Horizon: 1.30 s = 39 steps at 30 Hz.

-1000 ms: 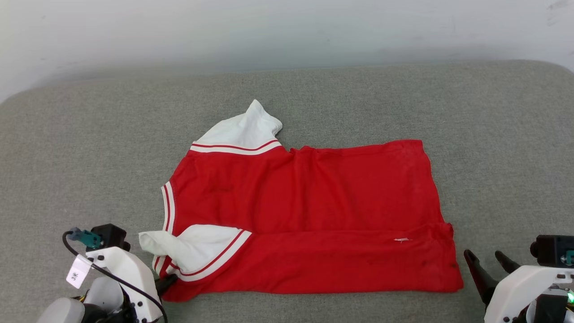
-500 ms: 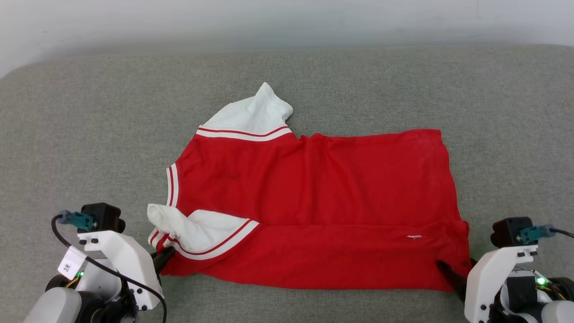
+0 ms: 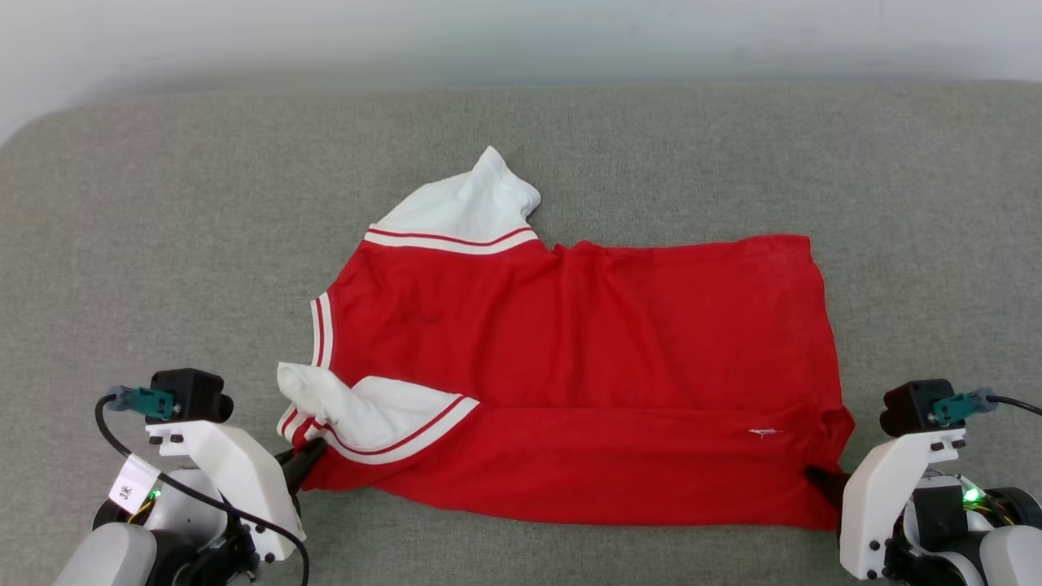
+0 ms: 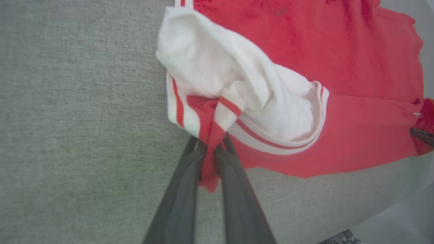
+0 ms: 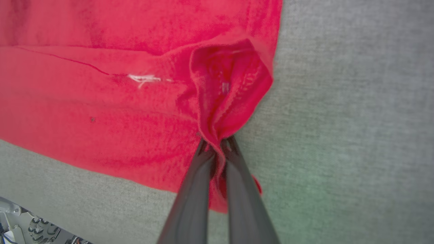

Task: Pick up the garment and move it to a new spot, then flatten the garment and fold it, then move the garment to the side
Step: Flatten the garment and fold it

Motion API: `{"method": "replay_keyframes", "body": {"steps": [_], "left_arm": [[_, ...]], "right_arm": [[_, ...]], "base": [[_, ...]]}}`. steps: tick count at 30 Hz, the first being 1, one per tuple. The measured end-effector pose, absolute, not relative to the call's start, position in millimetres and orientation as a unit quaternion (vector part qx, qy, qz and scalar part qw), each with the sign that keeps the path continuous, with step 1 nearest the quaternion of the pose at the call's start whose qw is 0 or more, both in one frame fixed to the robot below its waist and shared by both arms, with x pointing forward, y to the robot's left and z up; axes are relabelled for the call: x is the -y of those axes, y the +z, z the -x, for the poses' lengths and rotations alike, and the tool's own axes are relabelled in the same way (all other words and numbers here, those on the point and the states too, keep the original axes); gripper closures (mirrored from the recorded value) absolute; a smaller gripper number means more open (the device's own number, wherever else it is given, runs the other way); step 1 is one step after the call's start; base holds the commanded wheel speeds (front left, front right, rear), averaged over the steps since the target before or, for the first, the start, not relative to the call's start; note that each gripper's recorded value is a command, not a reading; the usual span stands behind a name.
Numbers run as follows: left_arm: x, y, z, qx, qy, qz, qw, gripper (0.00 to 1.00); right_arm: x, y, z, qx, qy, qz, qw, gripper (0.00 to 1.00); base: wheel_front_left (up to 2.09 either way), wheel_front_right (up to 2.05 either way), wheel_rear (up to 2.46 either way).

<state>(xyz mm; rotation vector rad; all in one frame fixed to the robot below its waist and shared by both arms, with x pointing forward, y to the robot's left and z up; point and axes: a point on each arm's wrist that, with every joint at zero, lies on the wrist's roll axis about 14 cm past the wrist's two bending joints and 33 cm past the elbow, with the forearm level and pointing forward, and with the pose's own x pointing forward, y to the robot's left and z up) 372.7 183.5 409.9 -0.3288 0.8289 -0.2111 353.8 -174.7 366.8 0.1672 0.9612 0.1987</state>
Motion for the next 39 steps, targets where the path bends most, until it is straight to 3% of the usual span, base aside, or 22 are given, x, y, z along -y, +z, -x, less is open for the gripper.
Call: {"method": "replay_keyframes", "body": {"steps": [7, 16, 30, 31, 32, 33, 34, 35, 39], "left_arm": [[-185.7, 428.6, -366.3, -0.356, -0.102, 0.150, 0.917, 1.00], [-192.7, 439.8, -335.6, -0.330, -0.080, 0.164, 0.926, 1.00], [-189.5, 405.8, -272.7, -0.386, -0.046, 0.205, 0.899, 1.00], [-187.6, 402.0, -271.4, -0.389, -0.046, 0.207, 0.897, 1.00], [-184.9, 399.1, -270.9, -0.391, -0.047, 0.211, 0.895, 1.00], [-182.5, 396.2, -271.1, -0.393, -0.049, 0.213, 0.893, 0.70], [-182.0, 394.3, -272.4, -0.393, -0.050, 0.210, 0.894, 0.31], [-182.4, 393.5, -274.8, -0.391, -0.049, 0.207, 0.895, 0.00], [-183.8, 395.1, -285.0, -0.370, -0.049, 0.200, 0.906, 0.00]], "right_arm": [[174.5, 393.0, -353.6, -0.424, 0.105, -0.074, 0.896, 1.00], [176.2, 406.9, -322.4, -0.412, 0.106, -0.078, 0.902, 1.00], [185.9, 398.2, -284.1, -0.413, 0.081, -0.100, 0.901, 0.98], [185.9, 395.0, -283.0, -0.416, 0.078, -0.101, 0.900, 0.73], [185.8, 392.1, -281.9, -0.418, 0.076, -0.104, 0.899, 0.00], [185.0, 392.0, -283.5, -0.411, 0.074, -0.110, 0.902, 0.00], [183.5, 391.3, -284.4, -0.407, 0.073, -0.114, 0.903, 0.00], [181.4, 389.0, -283.5, -0.409, 0.075, -0.117, 0.902, 0.00], [178.8, 403.2, -296.9, -0.349, 0.072, -0.123, 0.926, 0.00]], "base": [[0.00, 0.00, 0.00], [0.00, 0.00, 0.00], [0.00, 0.00, 0.00], [0.00, 0.00, 0.00], [0.00, 0.00, 0.00], [0.00, 0.00, 0.00], [0.00, 0.00, 0.00], [0.00, 0.00, 0.00], [0.00, 0.00, 0.00]]}}
